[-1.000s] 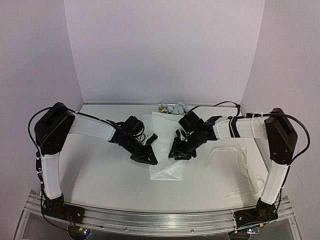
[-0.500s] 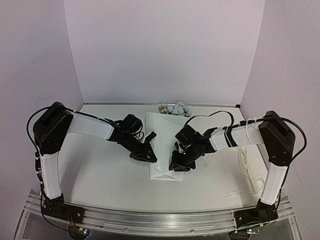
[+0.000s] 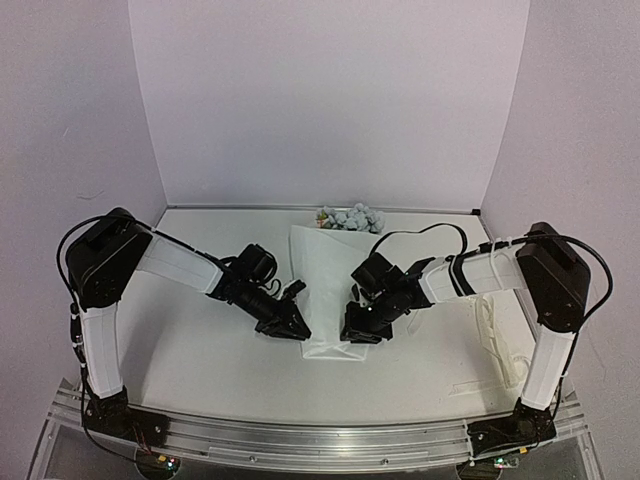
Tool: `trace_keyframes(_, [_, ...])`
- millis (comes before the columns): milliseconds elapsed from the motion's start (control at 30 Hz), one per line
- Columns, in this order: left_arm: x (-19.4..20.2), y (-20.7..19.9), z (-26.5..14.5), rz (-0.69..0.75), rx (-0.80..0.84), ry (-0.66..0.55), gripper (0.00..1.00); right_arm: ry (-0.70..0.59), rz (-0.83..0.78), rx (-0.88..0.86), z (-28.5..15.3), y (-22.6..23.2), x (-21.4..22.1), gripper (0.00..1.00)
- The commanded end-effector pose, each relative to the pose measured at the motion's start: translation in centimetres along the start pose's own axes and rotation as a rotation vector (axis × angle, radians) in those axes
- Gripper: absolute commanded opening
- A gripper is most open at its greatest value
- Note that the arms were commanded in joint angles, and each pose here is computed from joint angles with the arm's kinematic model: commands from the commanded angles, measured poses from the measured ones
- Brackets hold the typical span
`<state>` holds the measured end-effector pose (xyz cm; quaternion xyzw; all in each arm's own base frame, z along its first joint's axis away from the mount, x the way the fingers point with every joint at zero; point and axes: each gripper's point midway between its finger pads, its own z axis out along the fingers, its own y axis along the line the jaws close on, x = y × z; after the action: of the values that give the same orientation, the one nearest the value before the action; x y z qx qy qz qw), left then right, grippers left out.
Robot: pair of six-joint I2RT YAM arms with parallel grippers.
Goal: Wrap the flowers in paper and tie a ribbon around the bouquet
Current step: Press the fold line on the 2/3-folded wrapping paper.
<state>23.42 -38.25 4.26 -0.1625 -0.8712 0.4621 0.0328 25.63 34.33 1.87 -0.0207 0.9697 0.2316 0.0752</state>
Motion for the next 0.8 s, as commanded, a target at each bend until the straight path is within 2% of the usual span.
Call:
trace_keyframes(0, [0.6, -2.7, -0.4, 0.026, 0.096, -0.005, 0.17, -0.033, -0.003, 0.023, 0.3, -0.4, -0.6, 0.23])
trace_keyframes(300, [1.4, -0.3, 1.6, -0.054, 0.041, 0.008, 0.17, -0.027, 0.004, 0.037, 0.9, -0.8, -0.5, 0.22])
trace_keyframes(767, [-2.9, 2.8, 1.0, -0.179, -0.011, -0.102, 0.24, -0.019, -0.004, 0.055, 1.3, -1.4, -0.3, 0.22])
